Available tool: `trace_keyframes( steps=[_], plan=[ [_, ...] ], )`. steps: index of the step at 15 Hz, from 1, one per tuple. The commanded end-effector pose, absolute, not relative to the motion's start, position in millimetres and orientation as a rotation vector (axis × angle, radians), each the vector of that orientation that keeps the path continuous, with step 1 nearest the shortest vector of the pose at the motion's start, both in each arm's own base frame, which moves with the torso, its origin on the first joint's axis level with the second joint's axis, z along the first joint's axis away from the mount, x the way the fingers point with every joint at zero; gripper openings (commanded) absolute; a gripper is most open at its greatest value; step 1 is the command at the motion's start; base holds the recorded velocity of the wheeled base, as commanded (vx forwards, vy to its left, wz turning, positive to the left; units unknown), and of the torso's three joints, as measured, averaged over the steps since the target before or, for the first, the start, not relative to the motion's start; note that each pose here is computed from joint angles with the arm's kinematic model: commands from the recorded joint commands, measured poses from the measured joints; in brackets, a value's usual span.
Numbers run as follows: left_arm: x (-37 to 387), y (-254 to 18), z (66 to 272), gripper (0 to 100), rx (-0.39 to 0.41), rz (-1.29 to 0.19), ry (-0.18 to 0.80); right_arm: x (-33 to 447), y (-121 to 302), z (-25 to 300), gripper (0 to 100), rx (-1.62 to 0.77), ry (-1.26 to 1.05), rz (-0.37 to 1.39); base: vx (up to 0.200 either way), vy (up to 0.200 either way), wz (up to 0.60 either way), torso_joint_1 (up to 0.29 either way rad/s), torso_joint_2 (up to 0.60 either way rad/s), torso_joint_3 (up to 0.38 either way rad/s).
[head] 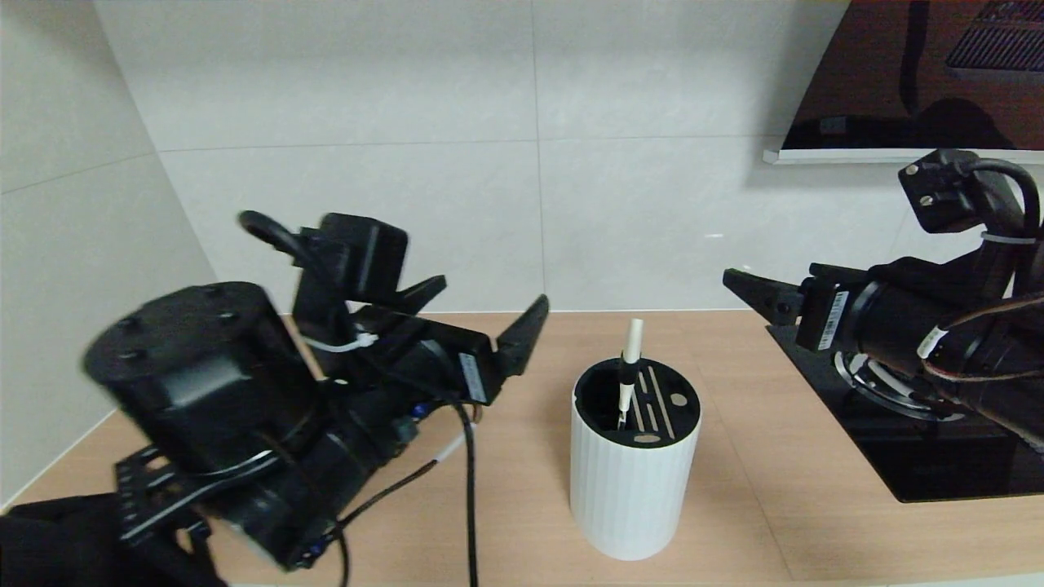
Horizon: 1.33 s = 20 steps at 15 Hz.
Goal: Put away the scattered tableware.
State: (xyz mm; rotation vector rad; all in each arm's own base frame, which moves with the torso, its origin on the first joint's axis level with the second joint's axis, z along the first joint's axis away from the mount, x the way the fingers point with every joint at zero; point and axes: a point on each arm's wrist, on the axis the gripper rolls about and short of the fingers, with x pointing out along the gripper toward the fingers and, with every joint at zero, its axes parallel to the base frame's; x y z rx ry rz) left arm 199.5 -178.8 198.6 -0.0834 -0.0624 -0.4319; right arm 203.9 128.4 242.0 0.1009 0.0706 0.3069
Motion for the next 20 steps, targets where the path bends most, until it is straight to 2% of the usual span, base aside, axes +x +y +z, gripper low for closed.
trace_keyframes(
  steps=[1, 5, 8, 10, 11, 12, 15, 17, 19, 20],
  plan=[
    [158.4, -102.6, 216.0, 100, -0.093, -0.344, -0.105, 201.9, 106.8, 238.6, 100, 0.103, 0.067, 0.231, 0.000, 0.000, 0.00, 0.000, 0.00, 0.000],
    [107.8, -49.5, 207.8, 100, -0.079, -0.238, -0.093, 172.9, 59.7, 229.9, 100, 0.126, 0.008, 0.086, 0.000, 0.000, 0.00, 0.000, 0.00, 0.000],
    [43.9, -14.5, 205.8, 100, -0.085, -0.195, -0.158, 100.9, 26.2, 238.0, 100, 0.163, -0.192, 0.048, 0.000, 0.000, 0.00, 0.000, 0.00, 0.000],
    [3.9, 4.0, 197.1, 100, -0.042, -0.111, -0.173, 53.2, 9.4, 240.5, 100, 0.114, -0.318, 0.009, 0.000, 0.000, 0.00, 0.000, 0.00, 0.000],
    [3.9, 4.0, 197.1, 100, -0.042, -0.111, -0.173, 53.2, 9.4, 240.5, 100, 0.114, -0.318, 0.009, 0.000, 0.000, 0.00, 0.000, 0.00, 0.000],
    [-32.7, 11.0, 197.6, 100, -0.014, -0.054, -0.231, 6.3, -4.9, 232.8, 100, 0.039, -0.362, -0.033, 0.000, 0.000, 0.00, 0.000, 0.00, 0.000],
    [-75.7, 13.5, 202.0, 100, -0.009, -0.023, -0.291, -46.9, -14.8, 208.4, 100, 0.000, -0.348, -0.109, 0.000, 0.000, 0.00, 0.000, 0.00, 0.000],
    [-81.2, 14.5, 209.8, 100, -0.024, 0.086, -0.329, -63.4, -16.6, 196.4, 100, -0.001, -0.353, -0.135, 0.000, 0.000, 0.00, 0.000, 0.00, 0.000],
    [-88.1, 8.0, 208.8, 100, 0.004, 0.190, -0.359, -63.2, -14.8, 196.7, 100, 0.000, -0.353, -0.165, 0.000, 0.000, 0.00, 0.000, 0.00, 0.000],
    [-88.1, 8.0, 208.8, 100, 0.004, 0.190, -0.359, -63.2, -14.8, 196.7, 100, 0.000, -0.353, -0.165, 0.000, 0.000, 0.00, 0.000, 0.00, 0.000]
  ],
)
